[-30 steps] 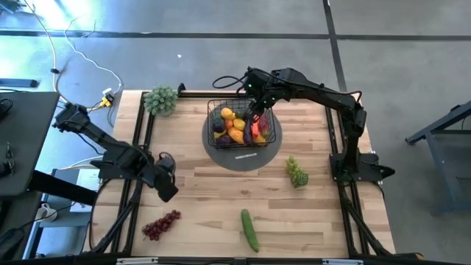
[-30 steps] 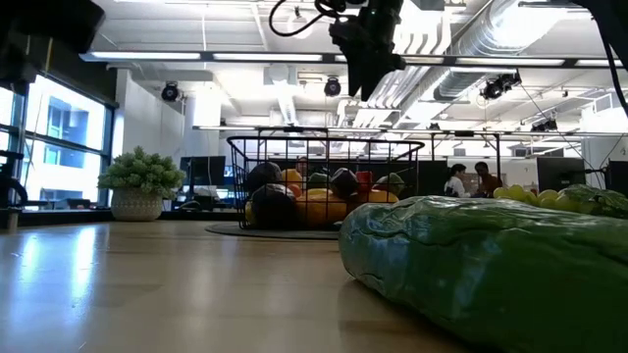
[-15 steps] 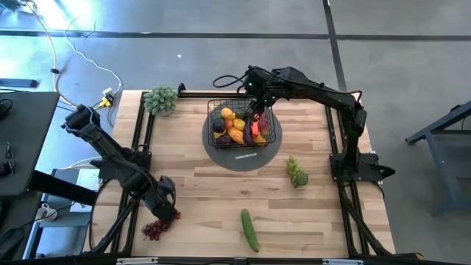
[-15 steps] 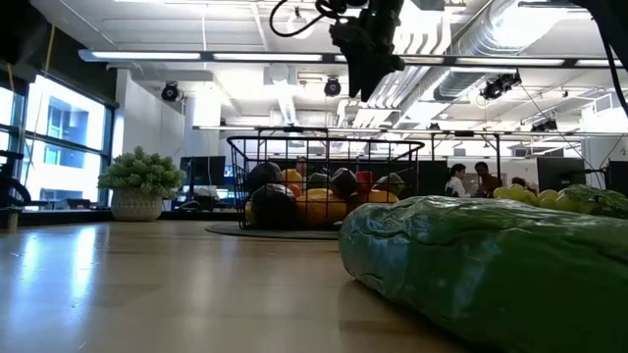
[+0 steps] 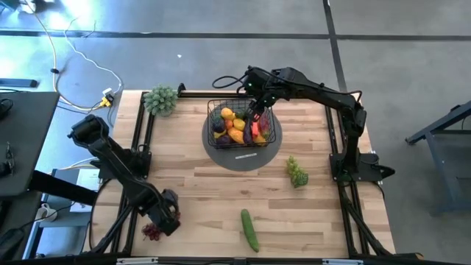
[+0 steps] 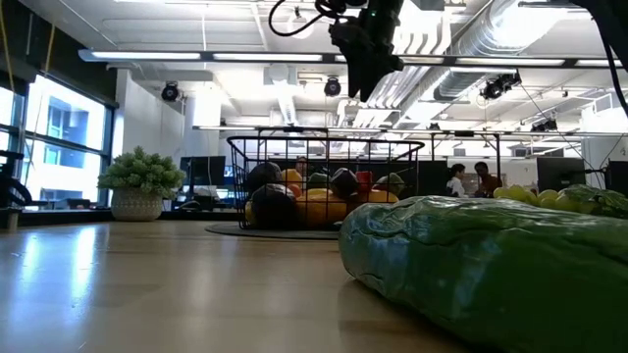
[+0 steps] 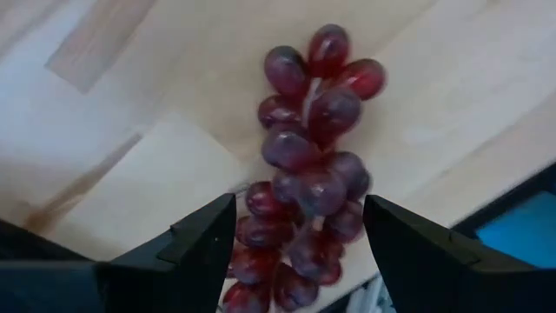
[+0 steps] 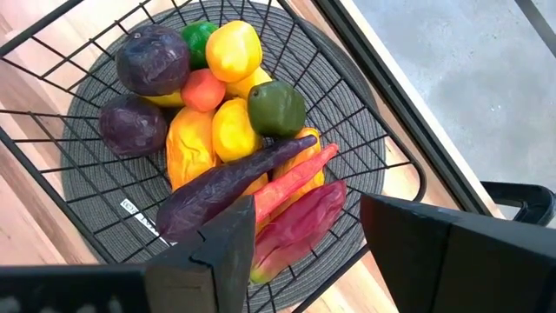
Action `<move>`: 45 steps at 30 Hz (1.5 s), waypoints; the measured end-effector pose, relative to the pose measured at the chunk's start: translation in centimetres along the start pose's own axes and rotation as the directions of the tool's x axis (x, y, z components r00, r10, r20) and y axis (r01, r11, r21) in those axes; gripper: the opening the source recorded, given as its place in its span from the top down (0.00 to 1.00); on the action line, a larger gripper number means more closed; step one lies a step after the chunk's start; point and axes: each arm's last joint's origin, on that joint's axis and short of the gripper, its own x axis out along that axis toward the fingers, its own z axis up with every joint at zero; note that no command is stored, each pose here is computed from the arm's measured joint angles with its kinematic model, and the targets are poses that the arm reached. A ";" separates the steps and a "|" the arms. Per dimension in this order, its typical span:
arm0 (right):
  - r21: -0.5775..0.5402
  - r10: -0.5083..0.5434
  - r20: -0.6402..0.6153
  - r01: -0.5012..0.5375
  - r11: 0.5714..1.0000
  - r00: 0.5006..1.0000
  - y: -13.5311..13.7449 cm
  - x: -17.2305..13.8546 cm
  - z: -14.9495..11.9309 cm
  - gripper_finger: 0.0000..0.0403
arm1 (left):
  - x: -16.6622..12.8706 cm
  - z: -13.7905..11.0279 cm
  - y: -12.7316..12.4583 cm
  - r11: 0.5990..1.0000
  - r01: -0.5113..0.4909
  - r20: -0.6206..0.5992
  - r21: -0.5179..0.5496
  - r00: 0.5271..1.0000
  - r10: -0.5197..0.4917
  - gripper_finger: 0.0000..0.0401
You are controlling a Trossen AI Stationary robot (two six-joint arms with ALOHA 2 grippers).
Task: Build produce basket
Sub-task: Put the red grapes into the black wire basket
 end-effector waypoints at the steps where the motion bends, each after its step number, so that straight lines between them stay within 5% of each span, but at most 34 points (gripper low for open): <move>1: 0.000 0.000 0.000 0.000 1.000 1.000 0.0 0.0 0.0 0.53 | 0.3 0.0 -0.1 1.000 -0.008 0.001 -0.001 1.000 0.008 0.40; 16: -0.056 -0.001 -0.024 0.000 0.998 1.000 0.0 0.0 -0.2 0.53 | 4.7 0.3 -0.7 0.991 -0.132 -0.044 -0.012 0.990 0.131 0.44; 30: -0.105 -0.011 -0.049 0.006 0.994 0.999 -0.5 0.1 -0.4 0.53 | 4.3 0.6 -0.7 0.993 -0.116 -0.029 0.002 0.993 0.116 0.97; 45: -0.108 -0.020 -0.050 0.014 0.994 0.999 -1.0 0.1 -0.3 0.53 | -0.5 4.4 -0.9 0.996 0.076 0.119 0.044 0.990 -0.080 0.98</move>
